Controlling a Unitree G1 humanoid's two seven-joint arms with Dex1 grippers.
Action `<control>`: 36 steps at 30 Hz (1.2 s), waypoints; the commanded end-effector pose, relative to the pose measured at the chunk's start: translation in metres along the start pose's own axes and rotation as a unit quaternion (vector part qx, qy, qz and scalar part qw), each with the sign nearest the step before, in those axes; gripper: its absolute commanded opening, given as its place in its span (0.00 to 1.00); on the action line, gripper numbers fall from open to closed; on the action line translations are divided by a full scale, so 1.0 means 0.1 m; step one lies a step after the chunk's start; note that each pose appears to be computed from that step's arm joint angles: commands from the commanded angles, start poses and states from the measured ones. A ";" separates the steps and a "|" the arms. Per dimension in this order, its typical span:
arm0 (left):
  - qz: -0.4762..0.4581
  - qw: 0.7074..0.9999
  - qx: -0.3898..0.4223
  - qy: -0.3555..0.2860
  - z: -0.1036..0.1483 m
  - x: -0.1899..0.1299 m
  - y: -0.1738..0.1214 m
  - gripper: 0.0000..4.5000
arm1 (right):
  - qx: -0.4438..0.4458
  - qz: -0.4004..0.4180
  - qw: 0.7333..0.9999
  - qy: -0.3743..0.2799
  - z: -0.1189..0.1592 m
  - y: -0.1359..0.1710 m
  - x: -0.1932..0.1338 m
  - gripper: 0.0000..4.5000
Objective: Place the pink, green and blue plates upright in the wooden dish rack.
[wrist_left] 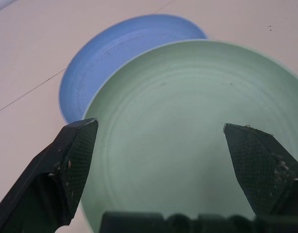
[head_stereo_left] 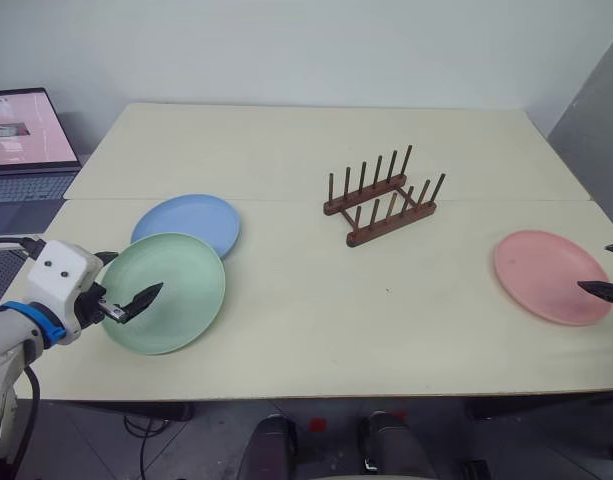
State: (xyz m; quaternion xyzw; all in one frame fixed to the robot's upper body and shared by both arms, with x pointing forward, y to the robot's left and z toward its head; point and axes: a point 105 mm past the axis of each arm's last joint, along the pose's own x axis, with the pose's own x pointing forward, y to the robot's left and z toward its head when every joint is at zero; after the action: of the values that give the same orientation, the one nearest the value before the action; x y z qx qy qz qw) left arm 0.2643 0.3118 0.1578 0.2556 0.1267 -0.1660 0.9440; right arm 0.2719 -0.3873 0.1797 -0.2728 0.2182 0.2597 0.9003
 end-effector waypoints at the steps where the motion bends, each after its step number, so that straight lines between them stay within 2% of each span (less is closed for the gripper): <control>1: 0.013 1.000 0.007 -0.013 0.05 -0.08 0.07 1.00 | -0.021 -0.004 1.000 -0.013 0.12 -0.04 -0.03 0.99; 4: 0.025 1.000 0.003 0.001 0.00 -0.12 0.09 1.00 | -0.021 0.003 0.999 -0.027 0.17 -0.02 0.03 0.99; 14: 0.043 0.999 -0.015 -0.025 0.03 -0.18 0.20 1.00 | -0.024 -0.001 0.999 -0.039 0.22 -0.04 0.09 0.99; 23: 0.003 0.999 -0.006 -0.039 0.13 -0.11 0.05 1.00 | -0.025 0.002 0.998 -0.049 0.26 -0.01 0.11 0.99; 27: -0.035 0.997 -0.011 -0.071 0.34 0.03 -0.14 1.00 | -0.038 0.003 0.998 -0.056 0.28 0.03 0.13 0.99; 32: -0.116 0.985 -0.028 -0.122 0.70 0.41 -0.71 1.00 | -0.050 0.025 0.995 -0.078 0.42 0.25 0.13 0.99; 36: -0.180 0.970 -0.050 -0.153 0.96 0.73 -1.18 1.00 | -0.054 0.066 0.991 -0.101 0.62 0.57 0.09 0.99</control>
State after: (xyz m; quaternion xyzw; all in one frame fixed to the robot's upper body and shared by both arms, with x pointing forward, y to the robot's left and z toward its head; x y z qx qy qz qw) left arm 0.2992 0.1630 0.1599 0.1461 0.0420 -0.3511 0.9239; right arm 0.2656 -0.3181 0.1785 -0.2718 0.1631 0.3486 0.8820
